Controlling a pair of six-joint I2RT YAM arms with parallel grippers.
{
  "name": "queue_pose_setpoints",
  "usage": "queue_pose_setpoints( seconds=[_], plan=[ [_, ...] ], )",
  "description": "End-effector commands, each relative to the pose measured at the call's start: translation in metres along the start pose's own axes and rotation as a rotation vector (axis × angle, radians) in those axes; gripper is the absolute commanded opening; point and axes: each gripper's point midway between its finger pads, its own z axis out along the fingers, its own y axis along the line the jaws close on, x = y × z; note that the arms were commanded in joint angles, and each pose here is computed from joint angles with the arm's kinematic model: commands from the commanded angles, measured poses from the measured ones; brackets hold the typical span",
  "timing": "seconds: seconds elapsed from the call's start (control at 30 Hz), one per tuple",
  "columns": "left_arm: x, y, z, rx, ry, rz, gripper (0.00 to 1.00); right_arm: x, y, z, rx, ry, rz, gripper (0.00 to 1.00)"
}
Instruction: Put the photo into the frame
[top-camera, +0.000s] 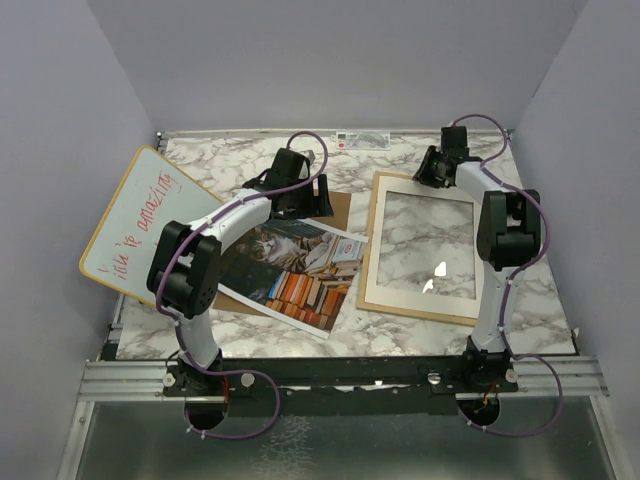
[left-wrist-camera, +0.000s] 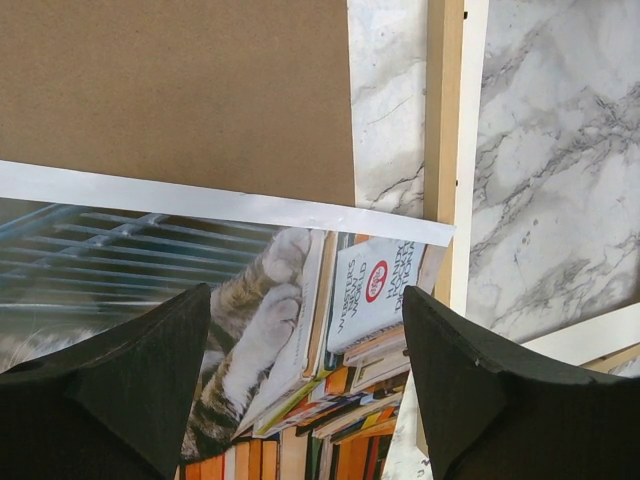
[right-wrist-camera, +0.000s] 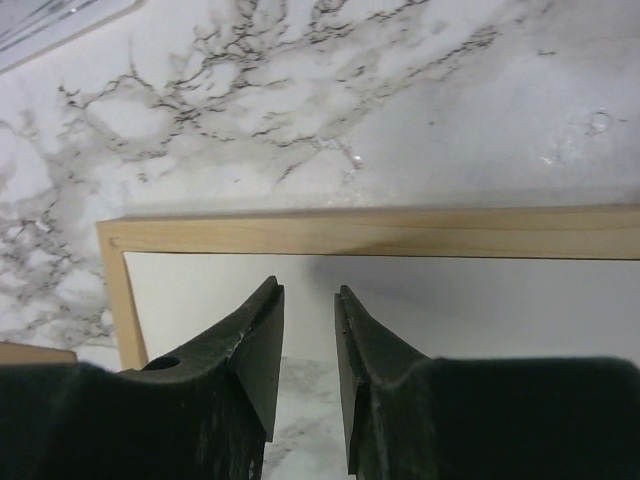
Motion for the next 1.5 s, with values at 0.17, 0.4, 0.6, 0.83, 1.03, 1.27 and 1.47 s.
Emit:
queue_pose_setpoints(
  seconds=[0.17, 0.4, 0.6, 0.83, 1.03, 1.27, 1.47],
  plan=[
    [0.005, 0.000, 0.006, 0.016, 0.018, -0.007, 0.78, 0.008, 0.023, 0.015, -0.147, 0.055, 0.003, 0.32],
    [0.007, 0.001, 0.008, 0.014, 0.023, -0.008, 0.78, 0.031, 0.019, 0.025, -0.131, 0.115, -0.019, 0.32],
    [0.008, 0.002, 0.008, 0.011, 0.024, -0.008, 0.77, 0.032, 0.014, 0.016, -0.104, 0.114, -0.045, 0.32],
    [0.005, 0.000, 0.007, 0.013, 0.016, -0.007, 0.77, -0.008, 0.018, -0.014, -0.063, -0.010, -0.049, 0.32],
    [0.000, -0.002, 0.001, 0.013, -0.003, 0.003, 0.77, -0.046, -0.012, -0.045, 0.050, -0.106, 0.000, 0.33],
    [0.006, 0.003, 0.003, 0.004, 0.009, 0.008, 0.77, -0.036, -0.088, -0.049, 0.214, -0.060, 0.080, 0.39],
    [0.007, 0.004, 0.007, 0.003, 0.017, 0.008, 0.78, -0.025, -0.117, -0.047, 0.262, -0.036, 0.125, 0.47]
  ],
)
